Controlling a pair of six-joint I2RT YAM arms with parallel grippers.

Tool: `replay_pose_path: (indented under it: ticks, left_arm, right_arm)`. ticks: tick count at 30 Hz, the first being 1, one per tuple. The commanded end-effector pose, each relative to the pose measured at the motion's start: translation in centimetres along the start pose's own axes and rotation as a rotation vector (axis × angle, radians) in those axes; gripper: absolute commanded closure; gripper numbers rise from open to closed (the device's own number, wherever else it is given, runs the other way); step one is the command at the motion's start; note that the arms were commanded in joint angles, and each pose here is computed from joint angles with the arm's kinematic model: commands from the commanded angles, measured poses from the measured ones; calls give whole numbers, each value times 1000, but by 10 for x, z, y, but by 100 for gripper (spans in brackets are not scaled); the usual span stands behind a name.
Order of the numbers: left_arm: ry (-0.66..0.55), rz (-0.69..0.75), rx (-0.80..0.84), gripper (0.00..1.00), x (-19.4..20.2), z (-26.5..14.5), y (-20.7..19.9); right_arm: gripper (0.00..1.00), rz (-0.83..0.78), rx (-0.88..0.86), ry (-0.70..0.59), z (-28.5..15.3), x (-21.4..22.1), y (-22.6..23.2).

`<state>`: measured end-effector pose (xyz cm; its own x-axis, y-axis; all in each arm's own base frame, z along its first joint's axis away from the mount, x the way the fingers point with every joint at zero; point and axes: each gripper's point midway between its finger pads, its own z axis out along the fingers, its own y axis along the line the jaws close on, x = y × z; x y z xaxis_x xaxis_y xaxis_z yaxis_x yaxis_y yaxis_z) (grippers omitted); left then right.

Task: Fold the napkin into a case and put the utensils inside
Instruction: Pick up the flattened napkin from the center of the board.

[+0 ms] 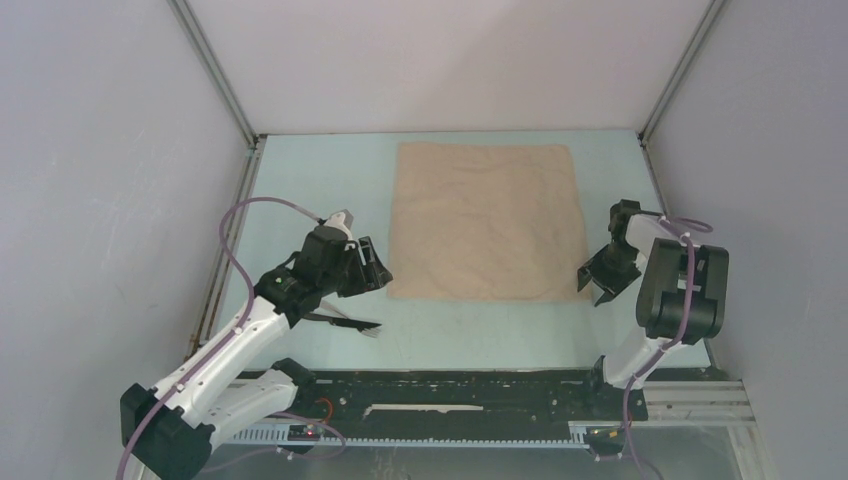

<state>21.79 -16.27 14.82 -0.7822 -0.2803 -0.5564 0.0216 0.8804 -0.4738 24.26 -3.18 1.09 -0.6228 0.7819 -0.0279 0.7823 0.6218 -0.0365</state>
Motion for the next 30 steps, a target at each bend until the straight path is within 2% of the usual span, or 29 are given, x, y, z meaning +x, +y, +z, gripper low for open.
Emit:
replay_pose_path:
  ticks: [1,4,6,9,11,16,18,19,20,24,30]
  left_arm:
    - [-20,16,-5,33,-5,0,3]
    - [-16,5,-14,32,-3,-1,6]
    - [-14,-9,-22,25,-2,0,9]
    - [-10,-44,-32,11,-1,1,11]
    - [0,-78,-28,7,1,2,9]
    - [63,-182,-42,9,10,10,5]
    - [100,-261,-92,18,17,16,10]
    - [129,-305,-131,23,22,21,13]
    - [165,-339,-178,25,29,24,17]
    - [283,-446,-396,24,54,33,26]
    - [318,-476,-665,26,54,48,16]
  right_arm:
    - [45,-10,51,-52,13,-17,-1]
    - [50,-2,54,-45,17,-15,0]
    - [53,11,41,-58,18,-14,2]
    - [66,19,34,-95,16,-17,2]
    - [74,4,39,-124,11,-18,2]
    - [93,1,-34,-180,-8,-14,10]
    - [100,23,-68,-194,-16,-11,12]
    - [100,28,-83,-202,-20,-9,13]
    - [100,32,-99,-214,-25,-8,14]
    - [100,35,-119,-258,-37,-5,16]
    - [100,27,-135,-303,-38,5,18]
